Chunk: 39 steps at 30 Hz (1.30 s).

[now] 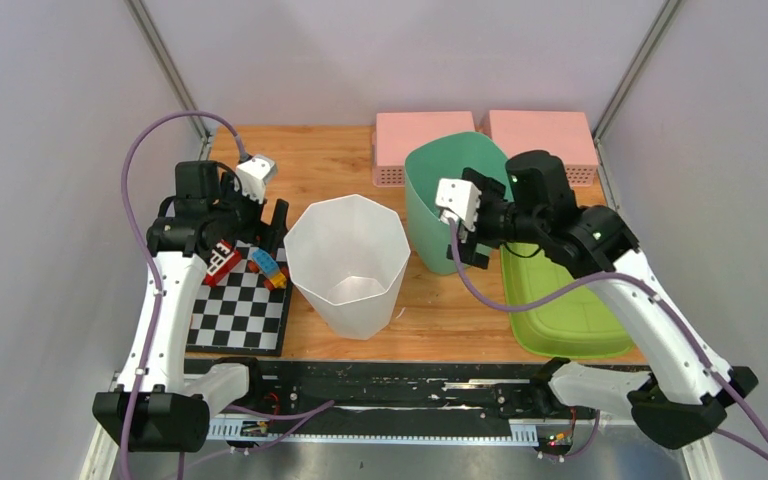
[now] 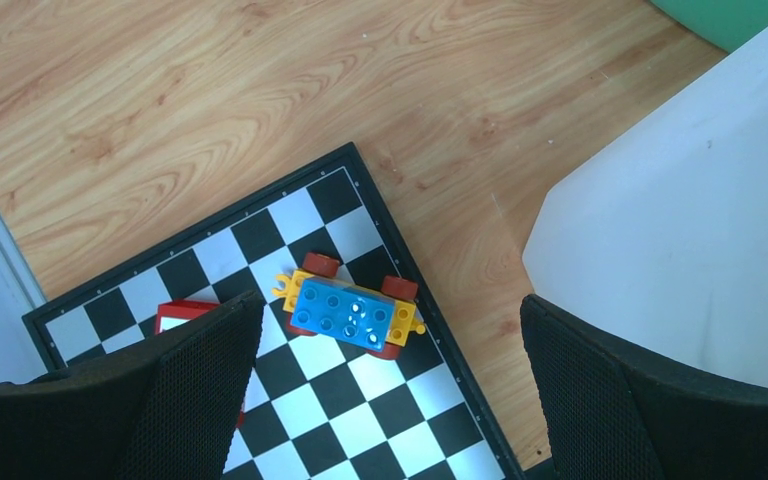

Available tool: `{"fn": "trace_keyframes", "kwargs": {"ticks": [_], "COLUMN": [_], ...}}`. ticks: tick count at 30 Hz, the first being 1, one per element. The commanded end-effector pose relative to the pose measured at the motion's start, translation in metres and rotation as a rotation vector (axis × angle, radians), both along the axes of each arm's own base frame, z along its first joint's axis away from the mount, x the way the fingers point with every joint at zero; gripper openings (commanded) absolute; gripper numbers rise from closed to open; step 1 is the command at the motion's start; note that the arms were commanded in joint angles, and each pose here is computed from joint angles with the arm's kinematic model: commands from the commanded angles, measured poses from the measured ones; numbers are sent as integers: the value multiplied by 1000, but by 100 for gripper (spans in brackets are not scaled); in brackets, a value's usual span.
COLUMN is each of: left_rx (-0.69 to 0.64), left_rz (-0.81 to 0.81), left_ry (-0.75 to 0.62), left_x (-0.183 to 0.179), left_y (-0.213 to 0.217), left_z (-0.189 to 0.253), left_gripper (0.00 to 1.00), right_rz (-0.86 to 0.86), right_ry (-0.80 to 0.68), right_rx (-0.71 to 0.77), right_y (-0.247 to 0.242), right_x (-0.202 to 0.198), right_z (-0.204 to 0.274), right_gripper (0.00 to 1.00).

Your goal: Turn the large container upside down

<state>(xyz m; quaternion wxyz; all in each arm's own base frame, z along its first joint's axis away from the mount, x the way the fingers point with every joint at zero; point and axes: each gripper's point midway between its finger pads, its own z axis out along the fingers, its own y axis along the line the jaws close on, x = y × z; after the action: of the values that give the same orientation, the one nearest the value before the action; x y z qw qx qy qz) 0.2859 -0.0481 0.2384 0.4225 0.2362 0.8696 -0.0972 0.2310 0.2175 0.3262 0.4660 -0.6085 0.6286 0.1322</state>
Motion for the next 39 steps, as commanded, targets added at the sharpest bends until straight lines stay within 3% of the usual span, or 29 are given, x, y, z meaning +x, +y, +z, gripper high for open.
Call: {"fn": "trace_keyframes", "kwargs": {"ticks": [1,17,23,28,35,39], "left_rx": [-6,-4,-5,-17,-20,-21], "left_rz": [-3,6,4,3,4,4], "left_ry": [-20,-11,-9,-5,-2,-5], "left_x": [2,3,4,6,5,5], "left_y": [-2,-1,-1,-3,-3,-3], "left_z": [2,-3,-7,-8,-10,-9], "left_gripper": [100,100,100,100,100,100], "right_rz": [82,98,216,249,273,273], "right_ry": [-149,-27,99,162,246,273], "right_rx": [-253,-379,-399,-428,-438,-440], "right_y": [-47,-48,-46,-48,-46,-44], "right_x": [4,76,50,44,40,40], "right_z": [-19,-55,-68,-79,-94,-100], "right_gripper": [100,96,74,64,57,39]}}
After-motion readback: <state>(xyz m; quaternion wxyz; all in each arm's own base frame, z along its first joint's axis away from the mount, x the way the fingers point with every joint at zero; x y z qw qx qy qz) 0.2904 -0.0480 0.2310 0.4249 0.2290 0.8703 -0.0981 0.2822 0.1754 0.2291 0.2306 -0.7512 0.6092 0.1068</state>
